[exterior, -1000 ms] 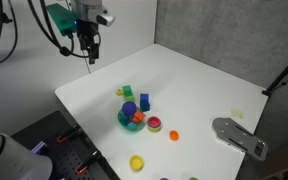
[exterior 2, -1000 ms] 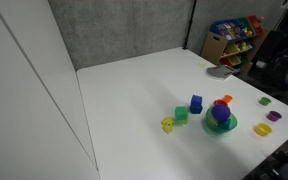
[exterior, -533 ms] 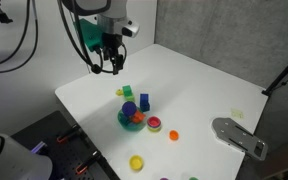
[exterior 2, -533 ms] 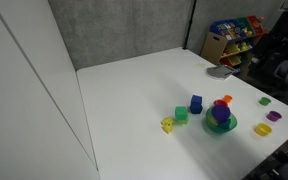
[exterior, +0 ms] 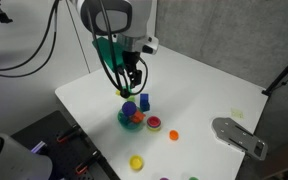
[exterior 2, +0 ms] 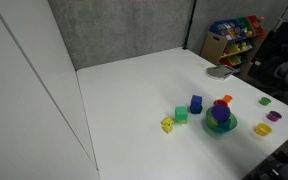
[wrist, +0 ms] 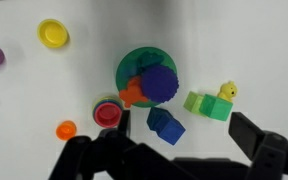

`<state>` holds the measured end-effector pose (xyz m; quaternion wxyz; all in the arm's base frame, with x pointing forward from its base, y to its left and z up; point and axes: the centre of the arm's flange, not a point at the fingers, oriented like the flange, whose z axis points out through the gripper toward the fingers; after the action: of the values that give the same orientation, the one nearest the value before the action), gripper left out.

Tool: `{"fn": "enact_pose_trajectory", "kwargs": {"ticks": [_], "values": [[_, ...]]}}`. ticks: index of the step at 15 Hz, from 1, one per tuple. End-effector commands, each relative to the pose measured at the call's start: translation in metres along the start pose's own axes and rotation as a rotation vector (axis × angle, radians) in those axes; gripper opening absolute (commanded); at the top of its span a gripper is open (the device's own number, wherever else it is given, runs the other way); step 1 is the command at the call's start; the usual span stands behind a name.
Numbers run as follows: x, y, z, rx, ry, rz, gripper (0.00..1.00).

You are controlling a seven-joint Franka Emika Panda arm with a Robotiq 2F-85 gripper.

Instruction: Put the yellow bowl inside the pink bowl on the pile of small bowls

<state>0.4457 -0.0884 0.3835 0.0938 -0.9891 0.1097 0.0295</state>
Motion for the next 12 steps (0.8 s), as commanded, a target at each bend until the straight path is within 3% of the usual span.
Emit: {"fn": "enact_pose_trajectory", "kwargs": {"ticks": [1,9,12], "values": [[0.011,0.043,0.011,-0.035,0.017,-0.031,1.0],[0.027,0.135,0.047,-0.135,0.075,-0.02,1.0],[0.023,0.134,0.05,-0.122,0.063,0.003,1.0]]}}
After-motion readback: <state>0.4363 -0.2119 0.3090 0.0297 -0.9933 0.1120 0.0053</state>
